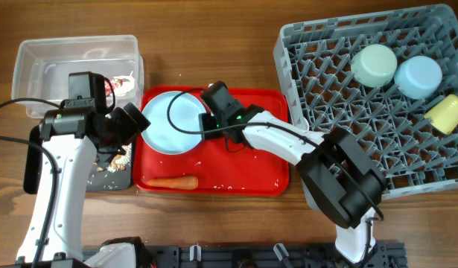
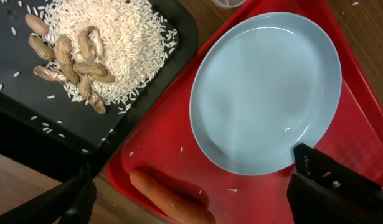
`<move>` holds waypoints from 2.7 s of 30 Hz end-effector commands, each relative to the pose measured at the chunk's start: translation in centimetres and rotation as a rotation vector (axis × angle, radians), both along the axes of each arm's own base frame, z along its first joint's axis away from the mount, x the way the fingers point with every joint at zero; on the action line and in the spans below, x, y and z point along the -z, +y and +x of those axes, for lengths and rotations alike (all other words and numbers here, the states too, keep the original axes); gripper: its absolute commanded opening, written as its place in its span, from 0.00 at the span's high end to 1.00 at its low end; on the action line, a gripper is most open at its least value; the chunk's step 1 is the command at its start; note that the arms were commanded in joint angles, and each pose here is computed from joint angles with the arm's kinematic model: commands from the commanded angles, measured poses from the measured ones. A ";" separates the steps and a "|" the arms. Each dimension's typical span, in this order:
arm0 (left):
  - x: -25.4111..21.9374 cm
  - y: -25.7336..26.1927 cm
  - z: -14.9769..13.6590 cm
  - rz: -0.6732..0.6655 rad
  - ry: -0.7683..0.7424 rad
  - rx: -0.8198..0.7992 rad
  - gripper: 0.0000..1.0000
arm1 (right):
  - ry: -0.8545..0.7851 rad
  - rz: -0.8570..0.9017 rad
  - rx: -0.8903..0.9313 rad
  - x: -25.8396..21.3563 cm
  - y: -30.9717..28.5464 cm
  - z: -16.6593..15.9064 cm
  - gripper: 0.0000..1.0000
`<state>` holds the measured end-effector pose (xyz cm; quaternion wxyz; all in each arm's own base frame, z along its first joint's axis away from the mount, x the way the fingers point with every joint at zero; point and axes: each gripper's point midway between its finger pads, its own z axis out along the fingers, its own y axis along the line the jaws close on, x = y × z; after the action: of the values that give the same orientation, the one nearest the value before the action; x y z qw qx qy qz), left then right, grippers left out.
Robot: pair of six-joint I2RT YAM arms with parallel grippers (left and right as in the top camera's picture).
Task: Sort waste into correct bins and load items into the dishwasher rack
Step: 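Grasp the light-blue plate with the right gripper and stand it in the rack, then grasp the orange carrot with the left gripper and drop it on the black tray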
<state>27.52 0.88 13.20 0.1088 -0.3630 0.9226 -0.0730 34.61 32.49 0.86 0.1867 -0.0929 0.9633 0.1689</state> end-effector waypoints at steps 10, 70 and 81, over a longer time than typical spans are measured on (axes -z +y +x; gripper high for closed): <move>-0.5 0.1 0.1 0.001 -0.019 -0.002 0.00 | 0.215 -0.109 0.230 0.1 -7.5 1.0 0.96; 7.8 -11.8 -6.1 -0.232 0.226 -0.248 0.00 | 0.008 -0.253 0.480 -18.1 -31.7 -2.1 0.00; 12.3 -11.3 -6.1 -0.178 0.281 -0.304 0.00 | 0.018 -0.256 0.479 -18.0 -31.7 -2.4 0.00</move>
<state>21.37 -10.82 1.89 -0.0470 -0.5027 0.8570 -0.1033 32.33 0.71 18.74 0.1997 0.1089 0.9738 -0.0083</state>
